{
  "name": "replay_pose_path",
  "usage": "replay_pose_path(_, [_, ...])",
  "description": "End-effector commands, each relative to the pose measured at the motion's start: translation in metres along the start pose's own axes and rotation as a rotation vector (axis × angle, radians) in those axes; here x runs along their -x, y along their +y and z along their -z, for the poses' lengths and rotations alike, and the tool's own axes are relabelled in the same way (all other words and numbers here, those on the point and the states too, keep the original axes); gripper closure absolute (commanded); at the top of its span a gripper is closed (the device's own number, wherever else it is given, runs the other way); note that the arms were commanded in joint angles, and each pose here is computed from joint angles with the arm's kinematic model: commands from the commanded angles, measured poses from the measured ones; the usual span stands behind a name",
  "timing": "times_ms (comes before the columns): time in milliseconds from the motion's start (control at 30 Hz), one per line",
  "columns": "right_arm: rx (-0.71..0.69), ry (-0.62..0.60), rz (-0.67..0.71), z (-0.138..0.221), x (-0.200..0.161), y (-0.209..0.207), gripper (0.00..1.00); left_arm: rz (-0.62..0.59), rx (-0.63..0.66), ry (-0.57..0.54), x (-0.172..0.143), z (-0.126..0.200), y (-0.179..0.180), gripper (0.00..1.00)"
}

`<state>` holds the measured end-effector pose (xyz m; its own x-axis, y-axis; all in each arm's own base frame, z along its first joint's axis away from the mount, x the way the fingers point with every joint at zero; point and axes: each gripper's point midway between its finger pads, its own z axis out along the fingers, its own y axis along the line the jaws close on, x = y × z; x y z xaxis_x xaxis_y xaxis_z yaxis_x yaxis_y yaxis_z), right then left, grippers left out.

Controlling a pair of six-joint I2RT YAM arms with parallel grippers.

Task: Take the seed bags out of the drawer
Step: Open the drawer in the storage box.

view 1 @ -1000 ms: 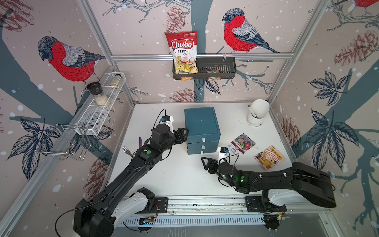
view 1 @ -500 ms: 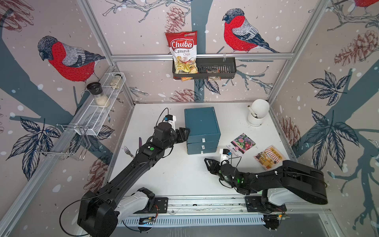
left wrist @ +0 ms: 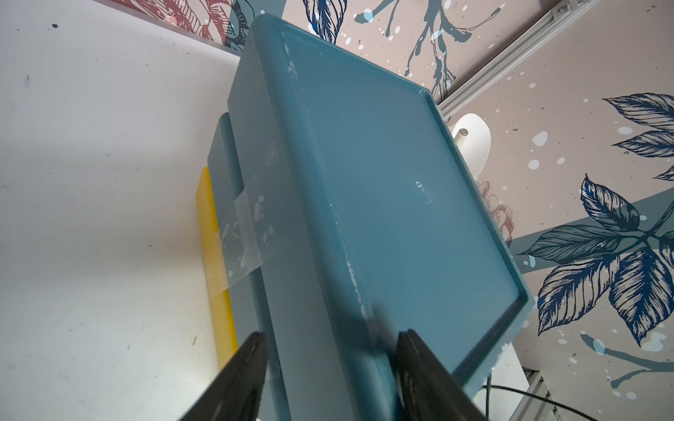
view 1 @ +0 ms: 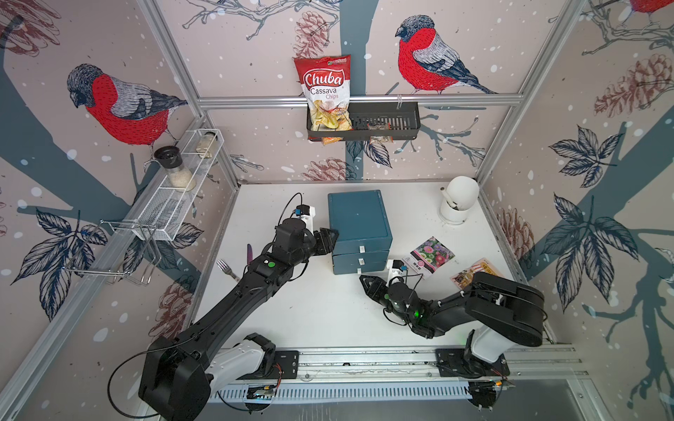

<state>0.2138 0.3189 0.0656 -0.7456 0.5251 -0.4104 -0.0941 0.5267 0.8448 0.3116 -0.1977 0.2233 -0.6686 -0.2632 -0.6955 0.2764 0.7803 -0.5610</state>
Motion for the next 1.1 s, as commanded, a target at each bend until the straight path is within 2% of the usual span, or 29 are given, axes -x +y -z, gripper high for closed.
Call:
replay_pose_path(0, [0.068, 0.024, -0.062, -0.003, 0.0, 0.009, 0.54, -0.032, 0.041, 0.022, -0.005, 0.0, 0.01, 0.4])
replay_pose_path(233, [0.09, 0.024, -0.061, -0.014, 0.003, 0.011, 0.55, -0.051, 0.041, 0.035, -0.008, -0.002, 0.011, 0.4])
replay_pose_path(667, [0.108, 0.014, -0.08, -0.029, 0.008, 0.011, 0.63, -0.067, 0.039, 0.04, -0.01, -0.001, 0.012, 0.41])
replay_pose_path(833, [0.11, 0.012, -0.075, -0.031, 0.009, 0.013, 0.7, -0.077, 0.038, 0.042, -0.011, 0.0, 0.011, 0.41])
replay_pose_path(1000, [0.095, 0.005, -0.09, -0.031, 0.01, 0.006, 0.84, -0.081, 0.031, 0.053, -0.013, -0.001, 0.011, 0.41])
replay_pose_path(1067, [0.072, 0.003, -0.107, -0.031, 0.01, -0.001, 0.85, -0.083, 0.032, 0.053, -0.012, -0.001, 0.01, 0.41])
